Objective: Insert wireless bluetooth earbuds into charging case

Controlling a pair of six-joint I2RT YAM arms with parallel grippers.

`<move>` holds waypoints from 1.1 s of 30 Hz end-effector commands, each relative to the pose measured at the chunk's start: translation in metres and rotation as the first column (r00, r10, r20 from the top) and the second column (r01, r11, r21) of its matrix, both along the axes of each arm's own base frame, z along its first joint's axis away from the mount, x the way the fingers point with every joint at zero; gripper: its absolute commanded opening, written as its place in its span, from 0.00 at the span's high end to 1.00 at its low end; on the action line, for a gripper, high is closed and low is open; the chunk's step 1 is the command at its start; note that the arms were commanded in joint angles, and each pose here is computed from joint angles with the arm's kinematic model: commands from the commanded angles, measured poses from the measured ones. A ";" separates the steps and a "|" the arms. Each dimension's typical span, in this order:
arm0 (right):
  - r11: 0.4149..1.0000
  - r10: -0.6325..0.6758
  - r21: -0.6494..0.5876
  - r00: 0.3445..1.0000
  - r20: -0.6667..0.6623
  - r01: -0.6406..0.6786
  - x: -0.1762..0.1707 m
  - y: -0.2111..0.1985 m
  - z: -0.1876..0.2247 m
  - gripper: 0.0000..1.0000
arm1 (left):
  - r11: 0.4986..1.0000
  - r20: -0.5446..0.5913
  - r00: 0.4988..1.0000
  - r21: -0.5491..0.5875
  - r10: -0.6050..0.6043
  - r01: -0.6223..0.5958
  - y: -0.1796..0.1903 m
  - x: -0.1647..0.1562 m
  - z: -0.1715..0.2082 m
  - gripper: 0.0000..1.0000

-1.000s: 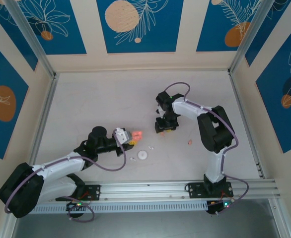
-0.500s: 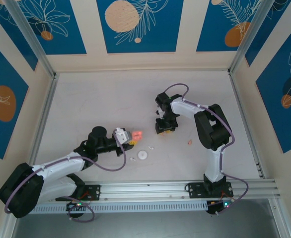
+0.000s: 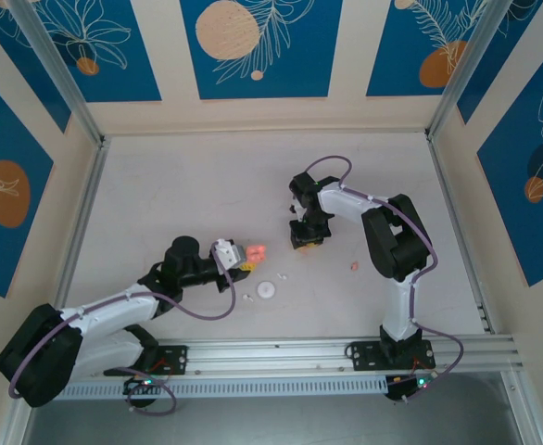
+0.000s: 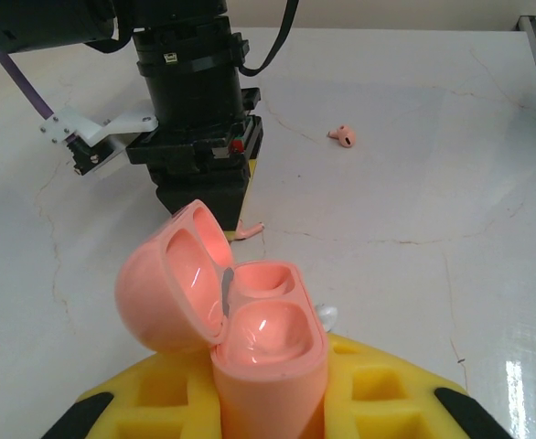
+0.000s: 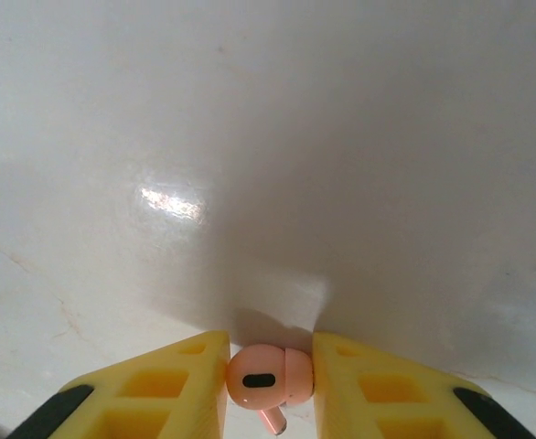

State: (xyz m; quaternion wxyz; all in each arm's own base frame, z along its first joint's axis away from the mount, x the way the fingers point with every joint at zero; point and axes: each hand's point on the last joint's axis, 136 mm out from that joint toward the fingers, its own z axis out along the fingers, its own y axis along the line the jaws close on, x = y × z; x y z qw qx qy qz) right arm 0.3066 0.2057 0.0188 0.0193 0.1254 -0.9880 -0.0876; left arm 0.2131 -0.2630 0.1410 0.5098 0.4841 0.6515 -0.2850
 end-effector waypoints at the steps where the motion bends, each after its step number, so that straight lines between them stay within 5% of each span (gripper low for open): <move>1: 1.000 0.007 0.016 1.000 -0.013 -0.007 -0.001 0.005 -0.001 0.73 | 1.000 0.025 1.000 0.003 -0.006 0.005 -0.002 0.003 0.005 0.85; 9: 1.000 -0.011 0.028 1.000 0.022 0.010 -0.005 0.003 0.008 0.76 | 1.000 0.016 1.000 0.021 0.003 -0.004 -0.002 0.006 -0.001 0.85; 20: 0.969 -0.137 0.230 0.971 0.197 0.090 0.001 0.009 0.035 0.76 | 0.999 0.001 1.000 -0.025 0.023 -0.023 -0.014 0.018 -0.016 0.86; 33: 0.817 -0.300 0.576 0.878 0.372 0.035 0.004 0.032 0.084 0.76 | 0.993 0.024 0.999 -0.114 0.045 -0.042 -0.029 0.033 -0.014 0.86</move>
